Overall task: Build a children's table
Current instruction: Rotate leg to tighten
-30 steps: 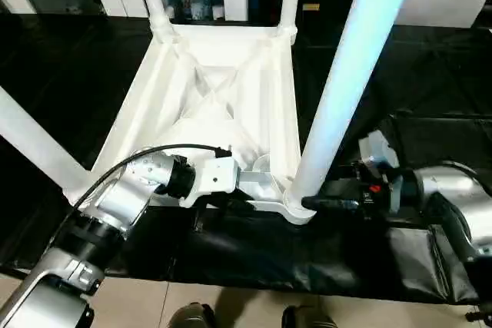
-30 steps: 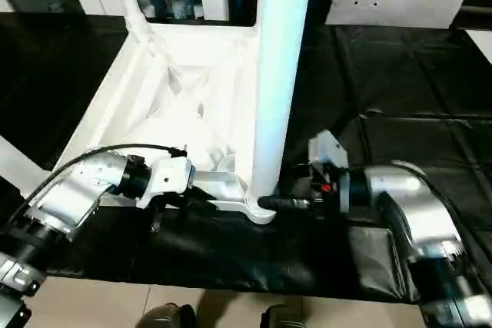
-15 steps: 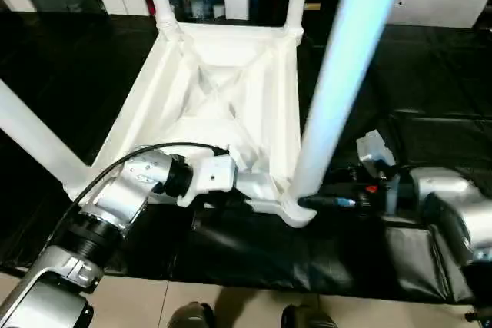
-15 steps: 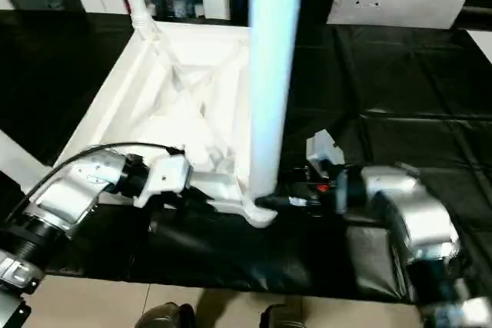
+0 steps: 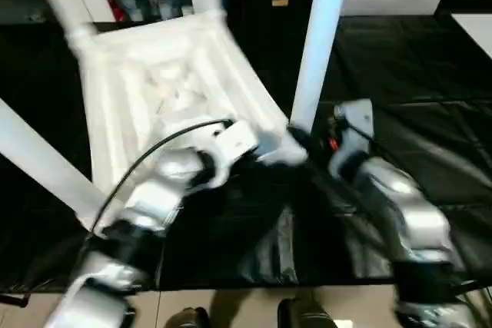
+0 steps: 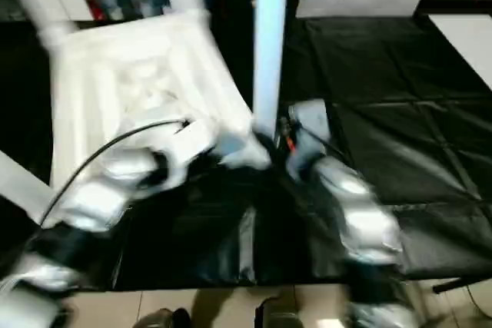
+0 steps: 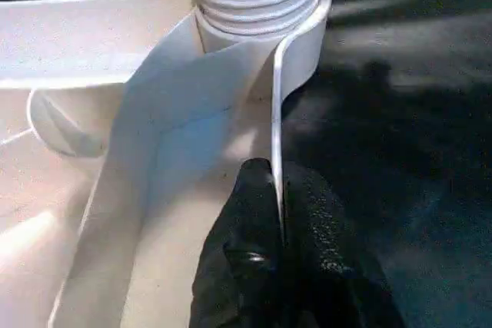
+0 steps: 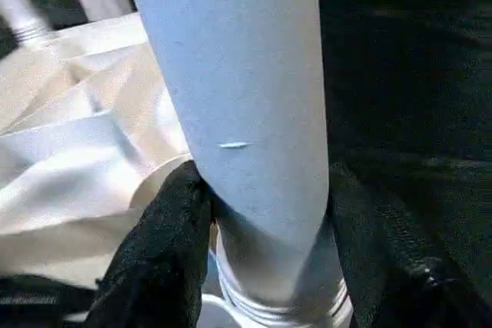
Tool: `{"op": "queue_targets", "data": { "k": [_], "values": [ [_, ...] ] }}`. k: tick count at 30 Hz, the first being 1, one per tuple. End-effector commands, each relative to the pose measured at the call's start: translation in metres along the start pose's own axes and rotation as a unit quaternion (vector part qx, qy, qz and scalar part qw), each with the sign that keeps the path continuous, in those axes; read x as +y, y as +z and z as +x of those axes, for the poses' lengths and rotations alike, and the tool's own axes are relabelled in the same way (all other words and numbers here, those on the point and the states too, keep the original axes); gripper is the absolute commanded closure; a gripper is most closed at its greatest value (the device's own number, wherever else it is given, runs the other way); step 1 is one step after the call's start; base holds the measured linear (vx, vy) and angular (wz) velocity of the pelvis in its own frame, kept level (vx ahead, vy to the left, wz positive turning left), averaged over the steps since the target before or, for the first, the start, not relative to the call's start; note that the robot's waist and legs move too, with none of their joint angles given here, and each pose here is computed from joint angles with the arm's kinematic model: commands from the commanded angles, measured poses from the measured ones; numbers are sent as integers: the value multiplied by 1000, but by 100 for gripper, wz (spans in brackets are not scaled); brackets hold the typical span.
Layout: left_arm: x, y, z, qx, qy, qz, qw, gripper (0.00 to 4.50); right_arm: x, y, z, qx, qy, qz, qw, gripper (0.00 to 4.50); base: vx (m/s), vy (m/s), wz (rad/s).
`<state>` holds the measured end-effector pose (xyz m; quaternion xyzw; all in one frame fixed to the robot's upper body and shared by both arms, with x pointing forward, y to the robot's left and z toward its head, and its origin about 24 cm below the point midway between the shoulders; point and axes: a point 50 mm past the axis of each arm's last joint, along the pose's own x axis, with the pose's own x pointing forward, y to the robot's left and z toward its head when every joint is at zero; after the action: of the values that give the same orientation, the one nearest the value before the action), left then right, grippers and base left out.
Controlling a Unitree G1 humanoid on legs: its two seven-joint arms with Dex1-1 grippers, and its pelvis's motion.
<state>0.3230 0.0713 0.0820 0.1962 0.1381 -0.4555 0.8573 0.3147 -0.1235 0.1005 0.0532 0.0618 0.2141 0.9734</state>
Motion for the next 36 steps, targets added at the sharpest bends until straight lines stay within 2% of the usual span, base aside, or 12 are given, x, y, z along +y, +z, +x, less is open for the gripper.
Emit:
{"op": "queue_targets", "data": {
  "k": [1, 5, 8, 10, 14, 16, 24, 28, 29, 30, 35, 36],
  "values": [
    [-10, 19, 9, -35, -13, 18, 999, 450, 34, -14, 8, 25, 76, 20, 997, 182, 0, 0, 0],
    [-8, 16, 5, -27, -21, 28, 999, 450, 34, -16, 3, 24, 82, 19, 996, 150, 0, 0, 0],
    [-2, 6, -7, -15, -28, 43, 999, 450, 14, -16, -13, 17, 81, 5, 997, 129, 0, 0, 0],
    [-2, 5, -9, -15, -30, 45, 998, 450, 11, -16, -15, 16, 83, 4, 996, 115, 0, 0, 0],
    [4, -2, -19, -12, -68, 73, 995, 450, -13, -9, -33, 7, 110, -34, 993, 81, 0, 0, 0],
    [4, -3, -22, -16, -80, 82, 993, 450, -16, -8, -36, 8, 115, -39, 993, 71, 0, 0, 0],
    [7, -14, -47, -17, -169, 117, 978, 450, -22, 4, -60, 23, 241, -91, 966, 7, 0, 0, 0],
    [5, -15, -53, -18, -203, 121, 972, 450, -22, 6, -64, 30, 279, -94, 955, 7, 0, 0, 0],
    [4, -17, -57, -13, -226, 128, 966, 450, -20, 7, -69, 45, 321, -110, 940, 7, 0, 0, 0],
    [4, -17, -57, -13, -226, 128, 966, 450, -20, 7, -69, 45, 321, -110, 940, 7, 0, 0, 0],
    [0, -23, -61, 6, -259, 149, 954, 450, -17, 8, -72, 63, 393, -102, 912, 7, 0, 0, 0],
    [-1, -23, -60, 7, -261, 152, 953, 450, -17, 7, -71, 69, 401, -99, 908, 33, 0, 0, 0]
  ]
}}
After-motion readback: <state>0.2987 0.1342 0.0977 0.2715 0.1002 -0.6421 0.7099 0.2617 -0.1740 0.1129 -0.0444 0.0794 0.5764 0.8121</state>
